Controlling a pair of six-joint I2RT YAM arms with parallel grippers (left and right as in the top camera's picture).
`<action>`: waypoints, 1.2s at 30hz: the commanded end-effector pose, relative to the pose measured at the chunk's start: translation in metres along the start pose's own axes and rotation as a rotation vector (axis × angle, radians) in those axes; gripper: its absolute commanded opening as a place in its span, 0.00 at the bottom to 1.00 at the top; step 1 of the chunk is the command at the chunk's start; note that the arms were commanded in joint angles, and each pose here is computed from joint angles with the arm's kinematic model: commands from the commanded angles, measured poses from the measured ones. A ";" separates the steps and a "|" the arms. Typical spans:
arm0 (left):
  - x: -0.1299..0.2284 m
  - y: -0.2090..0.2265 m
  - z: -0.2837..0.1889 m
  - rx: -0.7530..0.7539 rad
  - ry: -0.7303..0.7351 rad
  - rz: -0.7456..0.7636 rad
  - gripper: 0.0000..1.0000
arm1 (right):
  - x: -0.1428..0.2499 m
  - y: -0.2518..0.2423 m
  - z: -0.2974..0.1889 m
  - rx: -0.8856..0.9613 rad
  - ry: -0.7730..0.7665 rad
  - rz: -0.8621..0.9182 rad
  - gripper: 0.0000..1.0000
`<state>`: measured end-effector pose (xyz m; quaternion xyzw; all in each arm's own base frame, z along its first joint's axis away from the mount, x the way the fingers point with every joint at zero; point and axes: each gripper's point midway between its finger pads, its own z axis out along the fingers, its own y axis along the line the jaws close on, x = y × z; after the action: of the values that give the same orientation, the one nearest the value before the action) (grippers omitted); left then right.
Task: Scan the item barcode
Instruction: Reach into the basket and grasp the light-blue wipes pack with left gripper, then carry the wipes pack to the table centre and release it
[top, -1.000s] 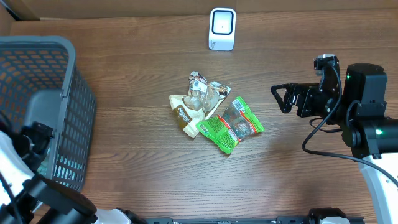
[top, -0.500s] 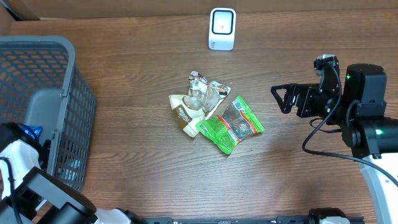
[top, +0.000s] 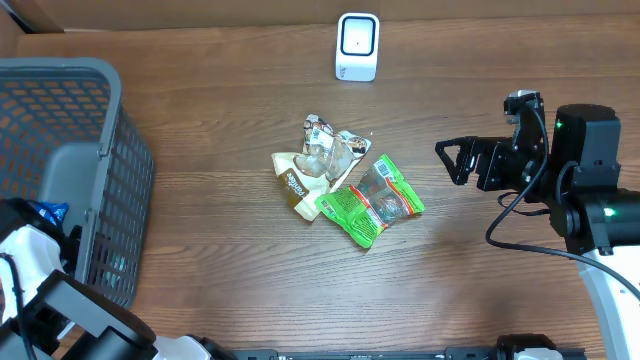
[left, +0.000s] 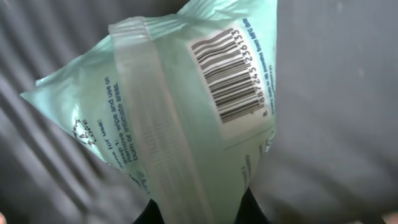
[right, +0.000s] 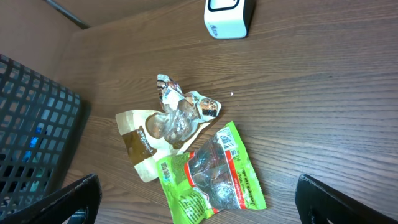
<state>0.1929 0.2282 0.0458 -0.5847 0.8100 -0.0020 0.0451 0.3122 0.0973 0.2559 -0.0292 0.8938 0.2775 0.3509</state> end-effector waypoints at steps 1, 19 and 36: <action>-0.021 -0.032 -0.036 0.136 -0.013 0.005 0.04 | -0.003 0.004 -0.002 -0.009 -0.010 -0.009 1.00; 0.076 -0.179 -0.313 0.541 -0.213 0.774 0.04 | -0.006 0.004 -0.002 -0.010 -0.024 -0.016 1.00; 0.306 -0.273 -0.133 0.428 0.117 1.470 0.09 | -0.007 0.004 -0.002 -0.009 -0.027 -0.018 1.00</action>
<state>0.3532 -0.1374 0.1989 0.0924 0.9736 -0.1676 0.1244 0.3150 0.0973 0.2587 -0.0312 0.8907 0.2773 0.3588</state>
